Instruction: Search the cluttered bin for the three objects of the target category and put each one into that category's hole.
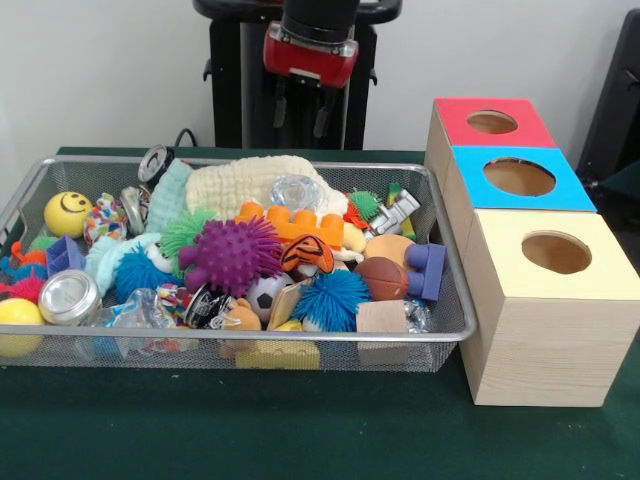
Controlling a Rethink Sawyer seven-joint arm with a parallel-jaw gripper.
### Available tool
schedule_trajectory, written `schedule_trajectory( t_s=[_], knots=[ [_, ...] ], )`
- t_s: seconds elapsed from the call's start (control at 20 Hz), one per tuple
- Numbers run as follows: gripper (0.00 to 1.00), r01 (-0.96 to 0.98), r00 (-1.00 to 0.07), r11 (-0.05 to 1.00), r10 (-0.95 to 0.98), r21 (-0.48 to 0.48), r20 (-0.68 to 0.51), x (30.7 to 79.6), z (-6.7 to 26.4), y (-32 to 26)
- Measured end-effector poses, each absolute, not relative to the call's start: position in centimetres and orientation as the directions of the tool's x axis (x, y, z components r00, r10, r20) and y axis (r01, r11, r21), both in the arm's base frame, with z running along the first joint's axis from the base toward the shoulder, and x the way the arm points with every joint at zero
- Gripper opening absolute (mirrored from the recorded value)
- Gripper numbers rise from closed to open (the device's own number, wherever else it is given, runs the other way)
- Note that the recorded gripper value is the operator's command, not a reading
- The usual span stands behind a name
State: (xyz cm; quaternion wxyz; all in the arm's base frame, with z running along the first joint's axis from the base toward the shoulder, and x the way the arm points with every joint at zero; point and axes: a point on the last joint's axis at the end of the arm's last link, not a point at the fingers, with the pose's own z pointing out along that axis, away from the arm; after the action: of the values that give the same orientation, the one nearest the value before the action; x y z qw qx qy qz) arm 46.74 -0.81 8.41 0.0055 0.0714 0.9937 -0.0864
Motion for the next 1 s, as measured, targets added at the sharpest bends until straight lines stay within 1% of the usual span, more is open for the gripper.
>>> schedule_trajectory(
  t_s=[0.2, 0.4, 0.7, 1.0],
  knots=[
    [1.0, 0.159, -0.987, 0.972, 0.153, -0.176, -0.048, 48.0, 8.2, -2.0],
    [1.0, 0.16, -0.985, 0.97, 0.144, -0.182, -0.1, 49.3, 7.2, -2.8],
    [1.0, 0.154, -0.98, 0.971, 0.126, -0.185, -0.155, 49.8, 6.0, -2.9],
    [1.0, 0.143, -0.978, 0.972, 0.109, -0.186, -0.179, 49.8, 4.9, -2.5]
  ],
)
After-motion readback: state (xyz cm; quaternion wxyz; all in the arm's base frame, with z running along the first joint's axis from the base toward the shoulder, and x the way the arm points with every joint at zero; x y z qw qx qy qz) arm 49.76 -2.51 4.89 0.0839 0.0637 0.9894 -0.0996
